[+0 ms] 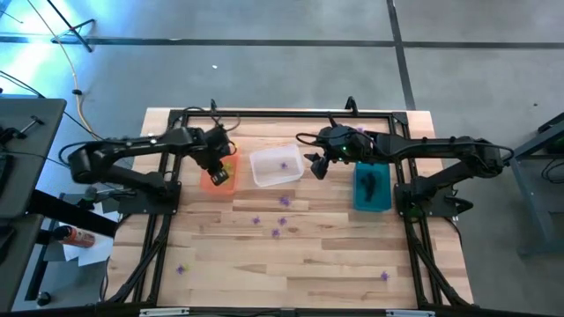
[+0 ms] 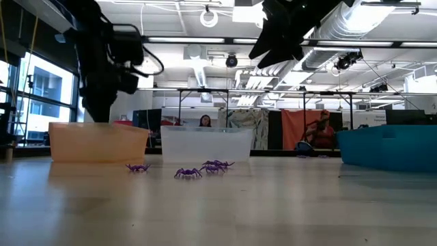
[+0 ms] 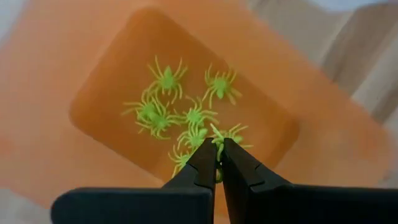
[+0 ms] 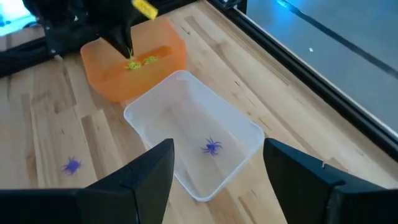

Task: Sort Halloween decoration
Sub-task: Put the green spider toy into the orange bin

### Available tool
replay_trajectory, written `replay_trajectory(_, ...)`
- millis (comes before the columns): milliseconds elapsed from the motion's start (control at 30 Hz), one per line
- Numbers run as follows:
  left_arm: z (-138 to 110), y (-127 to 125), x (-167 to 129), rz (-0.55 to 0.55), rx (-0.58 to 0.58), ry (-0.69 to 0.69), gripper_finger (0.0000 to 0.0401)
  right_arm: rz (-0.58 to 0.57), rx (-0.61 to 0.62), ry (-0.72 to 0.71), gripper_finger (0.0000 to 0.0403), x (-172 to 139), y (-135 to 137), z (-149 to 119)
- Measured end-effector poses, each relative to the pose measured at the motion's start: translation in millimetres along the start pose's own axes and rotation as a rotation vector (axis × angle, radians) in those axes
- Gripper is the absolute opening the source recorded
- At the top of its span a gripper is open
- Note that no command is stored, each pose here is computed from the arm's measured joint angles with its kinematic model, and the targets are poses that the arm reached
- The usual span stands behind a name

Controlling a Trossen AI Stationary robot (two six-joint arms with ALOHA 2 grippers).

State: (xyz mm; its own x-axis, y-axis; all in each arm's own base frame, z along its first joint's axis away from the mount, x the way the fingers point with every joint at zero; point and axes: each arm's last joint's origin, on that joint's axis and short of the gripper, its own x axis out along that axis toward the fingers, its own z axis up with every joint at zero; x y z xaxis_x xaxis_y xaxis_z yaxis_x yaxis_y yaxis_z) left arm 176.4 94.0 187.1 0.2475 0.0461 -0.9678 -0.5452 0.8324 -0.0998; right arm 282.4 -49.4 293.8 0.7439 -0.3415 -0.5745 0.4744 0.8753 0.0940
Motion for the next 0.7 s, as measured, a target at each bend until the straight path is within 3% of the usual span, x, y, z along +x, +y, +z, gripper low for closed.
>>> replay_trajectory(367,8.6,3.0,34.5,0.050,0.061,0.121,0.0000,-0.001,0.088,0.000,0.0243,0.1,0.0,0.0)
replay_trajectory(700,9.2,3.5,37.6,0.064,0.042,0.133,0.0022,0.000,0.088,0.000,0.0243,0.2,0.0,-0.1)
